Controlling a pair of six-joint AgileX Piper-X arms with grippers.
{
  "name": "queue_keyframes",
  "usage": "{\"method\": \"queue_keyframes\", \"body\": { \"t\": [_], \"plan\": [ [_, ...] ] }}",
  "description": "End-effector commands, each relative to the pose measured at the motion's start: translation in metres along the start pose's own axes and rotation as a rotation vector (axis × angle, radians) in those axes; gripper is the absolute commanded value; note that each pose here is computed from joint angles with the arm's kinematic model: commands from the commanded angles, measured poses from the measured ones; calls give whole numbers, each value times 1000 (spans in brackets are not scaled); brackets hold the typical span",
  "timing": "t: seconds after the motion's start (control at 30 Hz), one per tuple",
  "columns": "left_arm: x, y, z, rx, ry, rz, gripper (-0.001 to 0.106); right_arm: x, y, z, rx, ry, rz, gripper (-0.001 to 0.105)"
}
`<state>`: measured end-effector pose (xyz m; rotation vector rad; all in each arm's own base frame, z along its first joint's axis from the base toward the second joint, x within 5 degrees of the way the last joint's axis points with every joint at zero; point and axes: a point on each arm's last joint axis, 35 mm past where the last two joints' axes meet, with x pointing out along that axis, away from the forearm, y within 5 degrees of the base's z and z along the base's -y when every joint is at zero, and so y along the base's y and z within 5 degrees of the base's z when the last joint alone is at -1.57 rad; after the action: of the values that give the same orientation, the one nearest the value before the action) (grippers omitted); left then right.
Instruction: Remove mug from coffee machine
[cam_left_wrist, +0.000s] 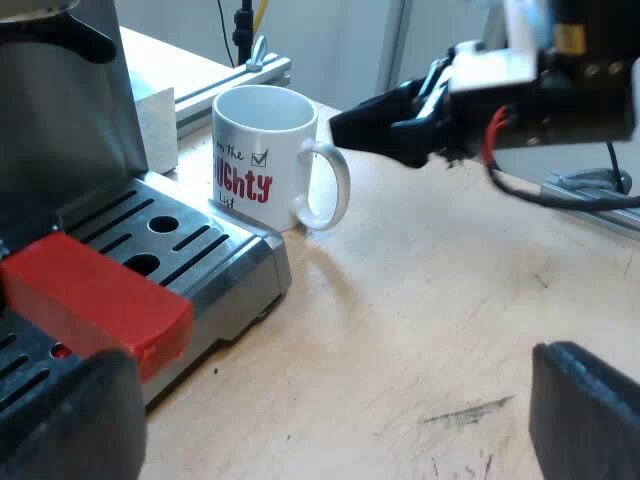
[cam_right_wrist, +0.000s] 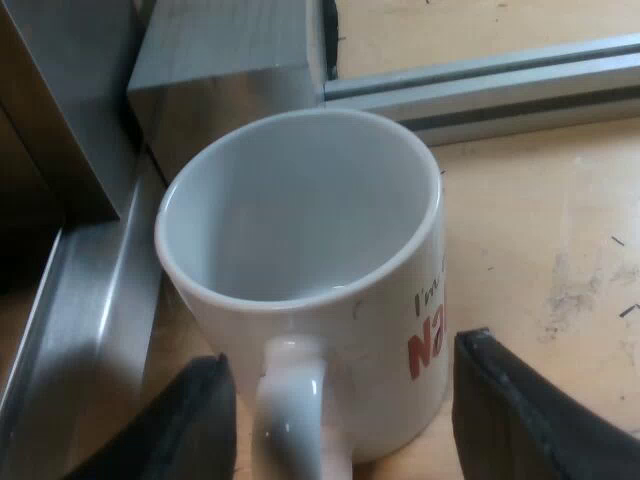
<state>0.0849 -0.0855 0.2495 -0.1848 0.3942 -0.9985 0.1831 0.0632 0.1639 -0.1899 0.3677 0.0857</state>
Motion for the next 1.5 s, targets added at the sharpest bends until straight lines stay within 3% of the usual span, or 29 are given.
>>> {"method": "queue_keyframes", "body": {
  "t": [0.03, 0.3, 0.37, 0.77, 0.9, 1.03, 1.23, 1.5],
  "plan": [
    [0, -1, 2, -7, -9, 4, 80, -16, -3, -4, -25, 106, 54, 51],
    [-2, -2, 6, -6, -14, 7, 80, -59, -17, 15, -65, 250, 79, 51],
    [-4, -3, 11, -9, -14, 46, 80, -72, -22, 22, -79, 295, 79, 51],
    [-27, -18, 41, -34, 58, 116, 80, -114, -37, 72, -83, 328, 111, 51],
    [-41, -25, 57, -40, 63, 191, 80, -127, -41, 91, -79, 307, 163, 51],
    [-53, -30, 71, -94, 102, 243, 80, -139, -44, 109, -68, 286, 202, 51],
    [-56, -28, 95, -130, 85, 321, 80, -137, -43, 133, -77, 357, 244, 51],
    [-58, -7, 109, -232, 65, 441, 80, -105, -33, 157, -96, 449, 293, 51]
  ]
}}
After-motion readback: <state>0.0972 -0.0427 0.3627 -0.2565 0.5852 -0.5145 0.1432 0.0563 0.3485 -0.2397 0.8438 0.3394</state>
